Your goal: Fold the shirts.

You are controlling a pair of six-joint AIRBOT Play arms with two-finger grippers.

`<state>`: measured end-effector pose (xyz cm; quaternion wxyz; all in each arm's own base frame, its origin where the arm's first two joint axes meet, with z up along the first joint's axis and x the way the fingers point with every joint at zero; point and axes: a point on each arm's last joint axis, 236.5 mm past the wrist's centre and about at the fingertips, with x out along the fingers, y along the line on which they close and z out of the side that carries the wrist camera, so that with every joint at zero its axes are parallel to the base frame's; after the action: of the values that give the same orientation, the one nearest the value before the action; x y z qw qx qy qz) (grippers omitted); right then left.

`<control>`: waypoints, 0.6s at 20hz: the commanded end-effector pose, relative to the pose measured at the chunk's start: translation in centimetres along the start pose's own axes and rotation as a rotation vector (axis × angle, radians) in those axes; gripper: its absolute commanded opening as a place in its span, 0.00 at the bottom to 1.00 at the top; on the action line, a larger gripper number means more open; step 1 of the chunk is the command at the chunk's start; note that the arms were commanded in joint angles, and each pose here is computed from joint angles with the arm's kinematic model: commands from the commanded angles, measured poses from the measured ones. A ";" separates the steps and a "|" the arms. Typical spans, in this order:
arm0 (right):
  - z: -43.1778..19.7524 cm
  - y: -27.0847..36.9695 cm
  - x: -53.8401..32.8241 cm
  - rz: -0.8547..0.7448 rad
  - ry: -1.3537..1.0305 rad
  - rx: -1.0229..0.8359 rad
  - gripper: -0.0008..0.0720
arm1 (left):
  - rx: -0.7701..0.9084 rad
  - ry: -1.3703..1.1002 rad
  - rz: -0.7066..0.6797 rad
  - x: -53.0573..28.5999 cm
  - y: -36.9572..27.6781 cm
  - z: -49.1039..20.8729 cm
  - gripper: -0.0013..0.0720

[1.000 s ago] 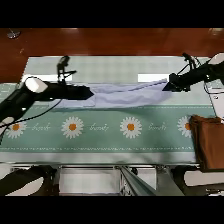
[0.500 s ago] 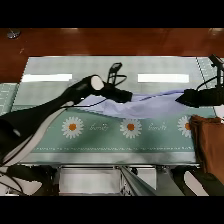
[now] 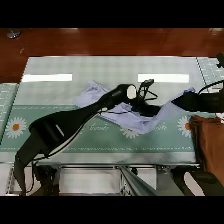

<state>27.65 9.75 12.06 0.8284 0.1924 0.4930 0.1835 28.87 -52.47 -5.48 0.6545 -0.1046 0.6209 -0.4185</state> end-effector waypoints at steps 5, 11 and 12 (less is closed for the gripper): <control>1.2 4.4 1.4 0.074 0.030 -0.082 0.04 | -0.106 -0.093 0.157 -18.4 11.2 6.3 0.04; 4.7 12.2 8.2 0.180 0.125 -0.234 0.04 | -0.130 -0.369 0.468 -38.7 17.6 2.6 0.04; 5.1 13.6 10.0 0.194 0.153 -0.258 0.04 | -0.152 -0.441 0.485 -40.7 17.9 0.9 0.04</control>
<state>32.81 20.55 14.27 0.8003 0.1379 0.4997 0.3015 43.48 -21.93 9.37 0.7956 -0.0883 0.5504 -0.2373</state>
